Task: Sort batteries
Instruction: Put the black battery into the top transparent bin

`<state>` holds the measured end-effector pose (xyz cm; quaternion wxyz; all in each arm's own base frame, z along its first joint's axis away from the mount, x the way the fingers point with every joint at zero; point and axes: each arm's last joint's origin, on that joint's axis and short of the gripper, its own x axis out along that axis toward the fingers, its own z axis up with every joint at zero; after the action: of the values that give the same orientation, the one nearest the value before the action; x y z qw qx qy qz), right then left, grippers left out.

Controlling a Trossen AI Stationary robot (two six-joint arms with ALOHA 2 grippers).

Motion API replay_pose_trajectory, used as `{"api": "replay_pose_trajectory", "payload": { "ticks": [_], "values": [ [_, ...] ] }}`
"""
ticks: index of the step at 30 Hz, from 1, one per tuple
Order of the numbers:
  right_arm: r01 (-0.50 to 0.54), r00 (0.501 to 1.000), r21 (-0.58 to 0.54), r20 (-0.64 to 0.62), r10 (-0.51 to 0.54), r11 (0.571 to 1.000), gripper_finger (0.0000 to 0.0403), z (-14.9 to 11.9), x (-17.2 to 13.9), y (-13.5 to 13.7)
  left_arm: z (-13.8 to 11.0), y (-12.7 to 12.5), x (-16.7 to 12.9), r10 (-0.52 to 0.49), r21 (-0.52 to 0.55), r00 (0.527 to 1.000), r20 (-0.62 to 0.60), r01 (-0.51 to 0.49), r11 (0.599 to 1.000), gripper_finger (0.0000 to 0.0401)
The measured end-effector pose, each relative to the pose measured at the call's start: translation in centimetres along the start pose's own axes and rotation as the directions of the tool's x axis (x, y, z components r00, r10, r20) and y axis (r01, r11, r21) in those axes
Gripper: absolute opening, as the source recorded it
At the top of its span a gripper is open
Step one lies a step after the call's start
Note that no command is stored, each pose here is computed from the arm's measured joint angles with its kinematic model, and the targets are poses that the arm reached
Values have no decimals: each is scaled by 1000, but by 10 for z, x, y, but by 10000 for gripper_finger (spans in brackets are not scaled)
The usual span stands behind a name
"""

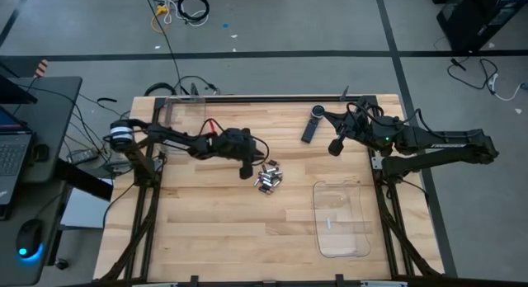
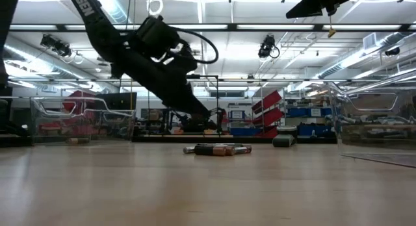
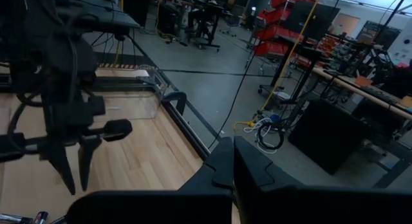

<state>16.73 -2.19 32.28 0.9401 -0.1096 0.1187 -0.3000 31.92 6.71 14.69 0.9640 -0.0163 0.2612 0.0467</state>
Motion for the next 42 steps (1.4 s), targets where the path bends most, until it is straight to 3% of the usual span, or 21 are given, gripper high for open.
{"api": "replay_pose_trajectory", "payload": {
  "ticks": [7,14,23,31,37,42],
  "values": [
    [0,1000,-1,-1,0,1000,0,0,0,0,-15,-5,14,-3,-105,999,-51,-2,994,60],
    [-3,1000,-10,-14,2,1000,0,-2,0,0,-19,-12,16,-22,90,997,-74,29,996,64],
    [-4,1000,0,-22,4,1000,0,-2,0,0,-25,-10,19,-23,208,995,-100,44,977,96],
    [-4,1000,0,-23,4,1000,0,-3,0,0,-23,-7,19,-18,256,997,-82,38,966,123],
    [-4,1000,-1,-24,4,1000,0,-3,0,1,-24,0,18,-7,212,996,-91,26,977,124],
    [-4,1000,-1,-25,4,1000,0,-3,0,1,-26,-1,18,-55,202,993,-108,76,976,124]
  ]
}}
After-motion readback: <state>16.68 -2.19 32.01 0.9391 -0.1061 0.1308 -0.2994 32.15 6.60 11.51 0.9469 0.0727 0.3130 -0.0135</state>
